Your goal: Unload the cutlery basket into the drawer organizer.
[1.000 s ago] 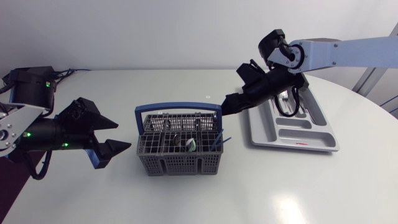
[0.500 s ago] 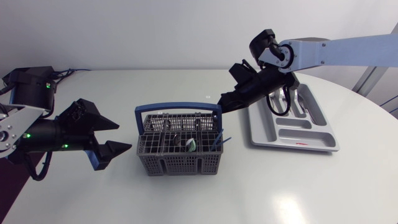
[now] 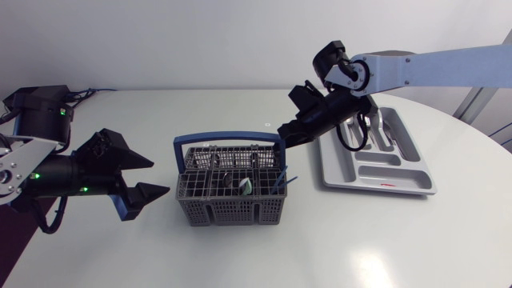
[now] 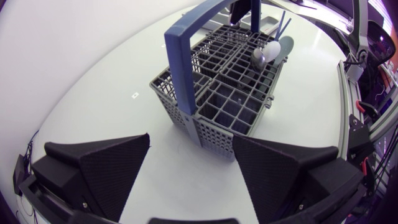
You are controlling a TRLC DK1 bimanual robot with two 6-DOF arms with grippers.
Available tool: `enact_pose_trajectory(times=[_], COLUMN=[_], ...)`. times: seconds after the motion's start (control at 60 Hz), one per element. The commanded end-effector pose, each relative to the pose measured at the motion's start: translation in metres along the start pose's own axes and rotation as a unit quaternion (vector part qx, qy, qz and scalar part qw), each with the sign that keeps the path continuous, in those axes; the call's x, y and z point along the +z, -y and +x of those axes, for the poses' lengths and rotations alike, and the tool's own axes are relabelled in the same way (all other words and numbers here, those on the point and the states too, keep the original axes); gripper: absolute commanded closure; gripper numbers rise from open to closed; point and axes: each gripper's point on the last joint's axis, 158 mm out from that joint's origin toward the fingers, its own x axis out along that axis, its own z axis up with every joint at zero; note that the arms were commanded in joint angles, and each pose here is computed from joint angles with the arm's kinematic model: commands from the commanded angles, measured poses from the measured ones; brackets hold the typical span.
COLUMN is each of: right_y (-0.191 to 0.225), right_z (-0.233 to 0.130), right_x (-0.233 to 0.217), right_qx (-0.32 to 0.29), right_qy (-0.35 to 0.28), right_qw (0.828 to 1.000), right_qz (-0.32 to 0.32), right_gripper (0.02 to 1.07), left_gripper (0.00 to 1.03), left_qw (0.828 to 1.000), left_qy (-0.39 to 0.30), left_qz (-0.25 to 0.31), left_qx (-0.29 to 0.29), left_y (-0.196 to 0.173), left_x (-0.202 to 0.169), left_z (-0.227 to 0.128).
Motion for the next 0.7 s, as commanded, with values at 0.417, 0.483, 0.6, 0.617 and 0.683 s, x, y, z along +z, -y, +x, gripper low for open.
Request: enact_pose_trajectory(times=[0.417, 0.483, 0.6, 0.617, 0.683], right_y=[-0.017, -0.019, -0.021, -0.021, -0.026], right_z=[-0.019, -0.023, -0.029, -0.029, -0.033], right_x=[0.011, 0.012, 0.013, 0.013, 0.014], right_qx=[-0.003, -0.002, 0.002, 0.002, 0.012], right_qy=[0.022, 0.026, 0.031, 0.031, 0.034], right_qw=[1.0, 1.0, 0.999, 0.999, 0.999], right_qz=[-0.001, -0.003, -0.003, -0.003, -0.002], right_gripper=[1.01, 1.01, 1.01, 1.01, 1.01], left_gripper=[0.05, 0.05, 0.05, 0.05, 0.05], left_qw=[1.0, 1.0, 1.0, 1.0, 1.0], left_qy=[-0.002, -0.003, -0.004, -0.003, -0.003], left_qz=[0.012, 0.012, 0.011, 0.012, 0.011], left_qx=[-0.012, -0.013, -0.014, -0.013, -0.014], left_y=[0.011, 0.011, 0.012, 0.012, 0.013], left_x=[-0.007, -0.007, -0.009, -0.009, -0.009], left_z=[0.002, 0.002, 0.003, 0.002, 0.002])
